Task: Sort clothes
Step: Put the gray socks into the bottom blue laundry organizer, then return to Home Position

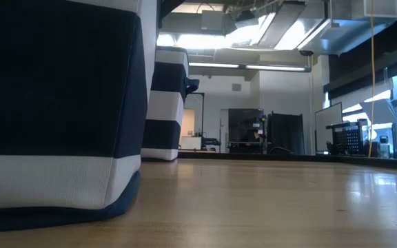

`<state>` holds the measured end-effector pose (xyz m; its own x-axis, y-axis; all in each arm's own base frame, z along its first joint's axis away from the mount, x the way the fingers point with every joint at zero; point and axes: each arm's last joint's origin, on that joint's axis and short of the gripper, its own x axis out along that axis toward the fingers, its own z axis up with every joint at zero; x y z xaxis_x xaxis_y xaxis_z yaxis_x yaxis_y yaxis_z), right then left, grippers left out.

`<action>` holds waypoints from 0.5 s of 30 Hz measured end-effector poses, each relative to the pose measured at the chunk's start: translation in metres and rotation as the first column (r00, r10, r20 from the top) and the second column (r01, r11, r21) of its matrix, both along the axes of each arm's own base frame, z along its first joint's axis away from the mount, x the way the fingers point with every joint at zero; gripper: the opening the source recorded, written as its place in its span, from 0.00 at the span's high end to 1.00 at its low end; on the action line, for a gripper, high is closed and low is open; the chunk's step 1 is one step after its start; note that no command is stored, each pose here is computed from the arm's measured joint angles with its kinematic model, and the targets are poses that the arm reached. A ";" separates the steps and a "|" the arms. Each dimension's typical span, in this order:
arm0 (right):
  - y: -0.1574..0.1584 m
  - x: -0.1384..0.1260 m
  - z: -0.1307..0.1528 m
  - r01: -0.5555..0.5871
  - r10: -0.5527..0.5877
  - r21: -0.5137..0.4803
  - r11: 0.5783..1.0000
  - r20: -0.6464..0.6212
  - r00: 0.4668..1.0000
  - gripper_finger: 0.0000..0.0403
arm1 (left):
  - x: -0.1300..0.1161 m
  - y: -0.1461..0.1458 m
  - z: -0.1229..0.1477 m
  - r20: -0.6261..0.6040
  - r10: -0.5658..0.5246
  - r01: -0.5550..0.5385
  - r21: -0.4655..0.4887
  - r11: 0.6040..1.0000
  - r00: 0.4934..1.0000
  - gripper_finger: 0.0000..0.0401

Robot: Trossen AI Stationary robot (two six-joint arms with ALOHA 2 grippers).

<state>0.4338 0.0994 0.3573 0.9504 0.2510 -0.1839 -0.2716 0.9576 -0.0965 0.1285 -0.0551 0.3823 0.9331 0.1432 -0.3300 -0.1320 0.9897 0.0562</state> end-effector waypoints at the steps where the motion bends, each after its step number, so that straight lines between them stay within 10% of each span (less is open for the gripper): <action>1: 0.000 -0.001 -0.004 0.004 -0.004 -0.010 1.000 -0.040 0.999 0.24 | 0.000 0.000 0.000 -0.002 0.000 0.000 0.001 1.000 1.000 0.48; 15: -0.011 -0.058 0.019 0.169 -0.197 -0.117 0.979 -0.295 0.935 0.24 | -0.003 0.002 -0.007 -0.067 0.017 -0.017 0.002 1.000 0.998 0.48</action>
<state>0.3761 0.0888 0.3764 0.8736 0.0474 -0.4843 -0.1218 0.9848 -0.1234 0.1255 -0.0533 0.3753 0.9062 0.1595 -0.3916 -0.1448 0.9872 0.0670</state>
